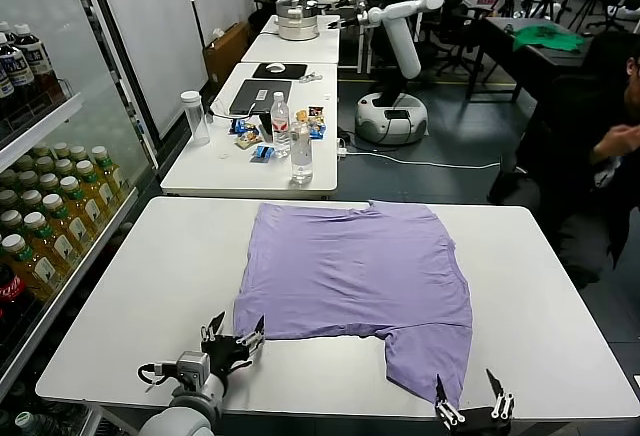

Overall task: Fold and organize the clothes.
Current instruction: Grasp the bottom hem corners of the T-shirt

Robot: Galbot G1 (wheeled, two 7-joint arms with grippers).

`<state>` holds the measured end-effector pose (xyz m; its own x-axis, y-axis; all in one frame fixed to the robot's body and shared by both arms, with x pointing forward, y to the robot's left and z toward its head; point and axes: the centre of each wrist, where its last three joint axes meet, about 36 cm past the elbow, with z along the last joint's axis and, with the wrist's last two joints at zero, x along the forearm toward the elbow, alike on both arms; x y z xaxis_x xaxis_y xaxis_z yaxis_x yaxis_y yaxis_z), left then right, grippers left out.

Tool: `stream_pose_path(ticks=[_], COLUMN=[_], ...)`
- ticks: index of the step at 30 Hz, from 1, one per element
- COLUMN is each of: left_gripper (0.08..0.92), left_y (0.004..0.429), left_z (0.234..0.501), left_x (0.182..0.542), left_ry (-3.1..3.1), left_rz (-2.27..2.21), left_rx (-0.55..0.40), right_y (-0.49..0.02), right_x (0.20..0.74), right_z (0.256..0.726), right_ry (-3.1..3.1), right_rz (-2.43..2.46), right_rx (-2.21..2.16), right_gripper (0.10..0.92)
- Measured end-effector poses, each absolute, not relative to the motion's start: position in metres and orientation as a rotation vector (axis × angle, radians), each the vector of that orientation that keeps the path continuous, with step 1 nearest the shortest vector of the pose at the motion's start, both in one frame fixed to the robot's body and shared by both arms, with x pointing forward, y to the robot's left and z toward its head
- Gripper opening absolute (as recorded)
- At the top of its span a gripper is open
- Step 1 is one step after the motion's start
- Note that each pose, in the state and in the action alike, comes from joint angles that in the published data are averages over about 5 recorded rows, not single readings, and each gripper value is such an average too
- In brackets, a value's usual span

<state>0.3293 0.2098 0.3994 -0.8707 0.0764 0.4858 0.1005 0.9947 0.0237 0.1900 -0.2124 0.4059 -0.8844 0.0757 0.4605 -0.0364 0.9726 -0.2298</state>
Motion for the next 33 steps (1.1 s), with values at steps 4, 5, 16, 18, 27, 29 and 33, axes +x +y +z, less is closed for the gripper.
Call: stream_pose_path(ticks=[4,5,16,18,27,29,33], left_gripper=[0.805,0.79,0.492,0.44,0.181,0.135,0.108], left_y=[0.209,0.208,0.21,0.21,0.212,0.212,0.213], left_z=[0.397,0.397,0.395,0.394,0.389,0.389,0.392], left_x=[0.328,0.328,0.326,0.326,0.324,0.324,0.323], left_ry=[-2.614,-2.612,-2.61,-2.612,-2.625,-2.632,-2.661], left_rz=[-0.056,-0.053,0.008,0.022,0.088,0.104,0.131], left_rx=[-0.129,-0.13,-0.161,-0.167,-0.197,-0.205,-0.213], right_y=[-0.211,-0.211,-0.212,-0.214,-0.22,-0.221,-0.227], right_x=[0.19,0.19,0.193,0.195,0.203,0.205,0.212], right_z=[0.402,0.401,0.401,0.401,0.408,0.412,0.424], right_ry=[-2.622,-2.619,-2.596,-2.594,-2.614,-2.629,-2.688], right_rz=[0.284,0.274,0.179,0.164,0.095,0.09,0.093], right_rx=[-0.022,-0.02,0.011,0.013,0.033,0.035,0.042], right_gripper=[0.741,0.707,0.396,0.335,0.119,0.116,0.116])
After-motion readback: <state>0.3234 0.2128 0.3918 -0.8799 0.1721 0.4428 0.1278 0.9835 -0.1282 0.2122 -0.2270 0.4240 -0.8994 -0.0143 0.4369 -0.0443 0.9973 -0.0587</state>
